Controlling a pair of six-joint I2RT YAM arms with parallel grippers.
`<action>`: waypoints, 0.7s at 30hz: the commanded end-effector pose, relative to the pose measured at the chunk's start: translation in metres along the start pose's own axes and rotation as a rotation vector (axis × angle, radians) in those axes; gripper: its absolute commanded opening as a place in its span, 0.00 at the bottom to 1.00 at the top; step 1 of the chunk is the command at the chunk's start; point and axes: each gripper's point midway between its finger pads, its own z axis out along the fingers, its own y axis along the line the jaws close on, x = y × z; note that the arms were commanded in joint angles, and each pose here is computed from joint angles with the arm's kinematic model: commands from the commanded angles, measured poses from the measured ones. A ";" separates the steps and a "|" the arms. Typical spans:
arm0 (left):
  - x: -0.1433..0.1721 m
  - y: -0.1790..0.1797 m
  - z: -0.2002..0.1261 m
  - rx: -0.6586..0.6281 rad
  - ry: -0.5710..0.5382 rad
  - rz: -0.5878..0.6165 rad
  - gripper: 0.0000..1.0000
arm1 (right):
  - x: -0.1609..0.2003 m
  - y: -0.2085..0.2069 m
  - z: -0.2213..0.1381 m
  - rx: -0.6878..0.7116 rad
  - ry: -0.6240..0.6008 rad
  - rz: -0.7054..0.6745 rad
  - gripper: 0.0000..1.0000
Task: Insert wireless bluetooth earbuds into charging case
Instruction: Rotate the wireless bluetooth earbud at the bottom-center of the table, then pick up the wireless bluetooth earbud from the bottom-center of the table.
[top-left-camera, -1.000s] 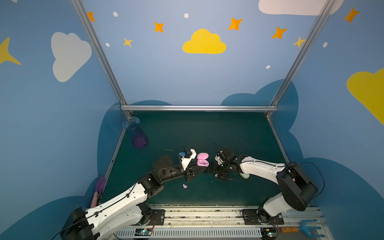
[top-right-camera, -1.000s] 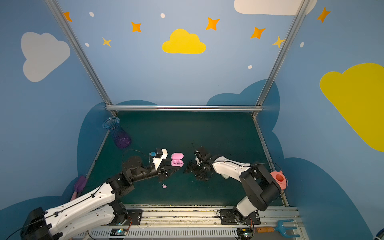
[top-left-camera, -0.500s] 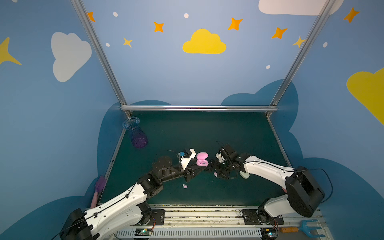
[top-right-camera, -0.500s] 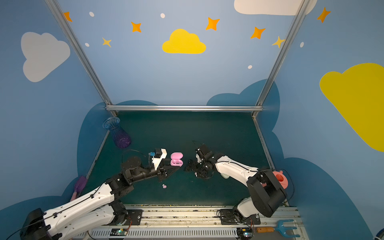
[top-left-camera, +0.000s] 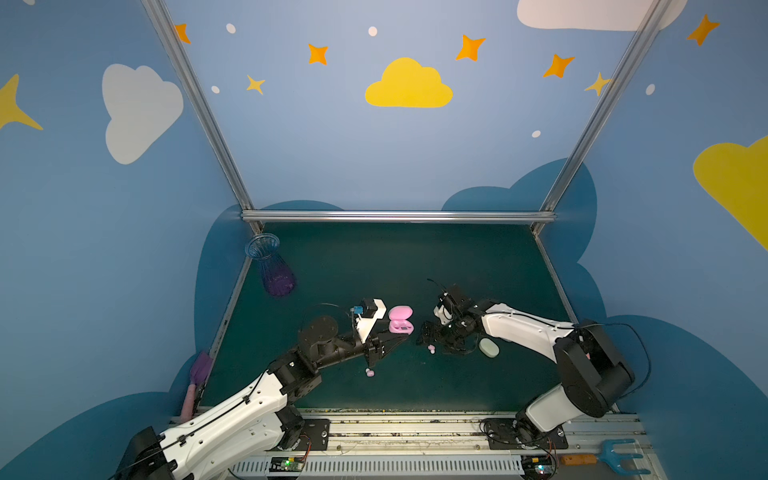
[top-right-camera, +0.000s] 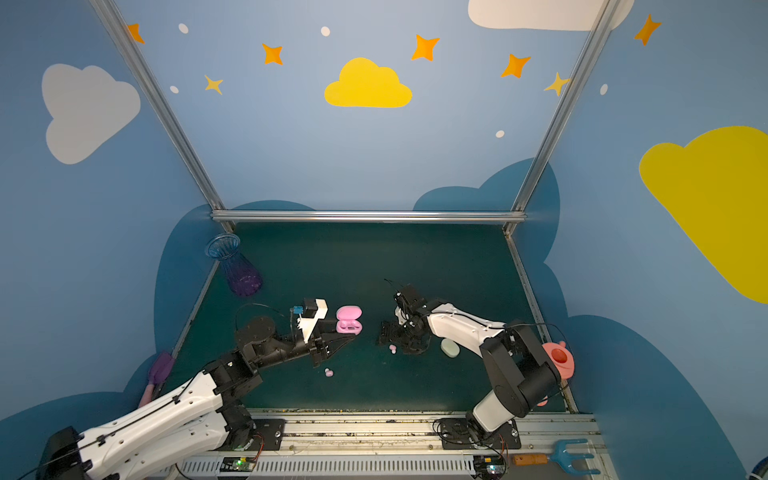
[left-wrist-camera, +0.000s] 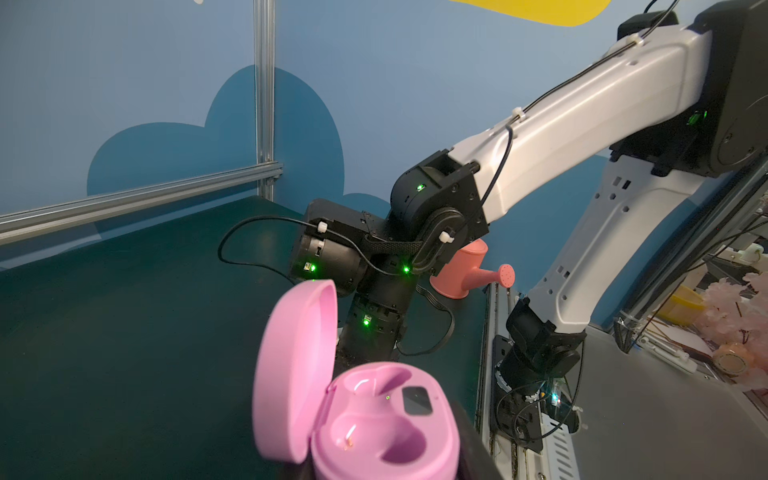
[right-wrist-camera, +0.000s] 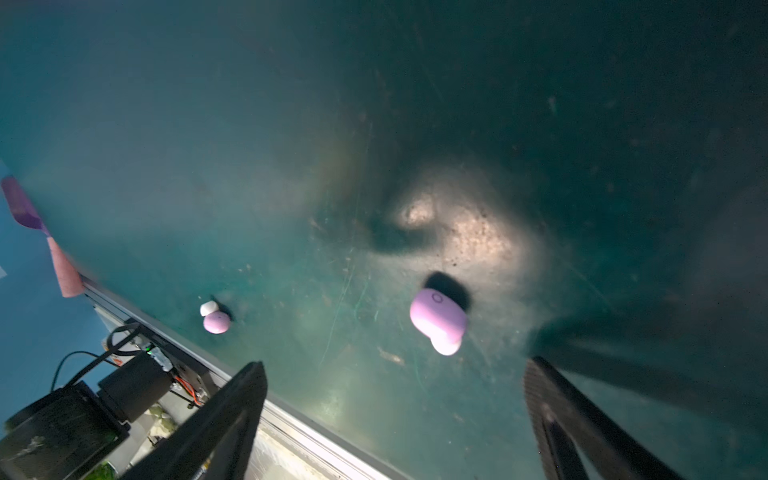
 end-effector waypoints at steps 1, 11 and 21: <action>-0.001 0.002 -0.004 -0.017 -0.012 -0.012 0.11 | -0.007 0.013 0.002 -0.025 -0.013 -0.055 0.94; -0.002 0.003 -0.006 -0.024 -0.020 -0.004 0.11 | -0.012 0.027 0.012 -0.042 -0.004 -0.070 0.91; -0.003 0.003 -0.007 -0.026 -0.026 -0.003 0.11 | -0.005 0.045 0.006 -0.069 -0.001 -0.075 0.91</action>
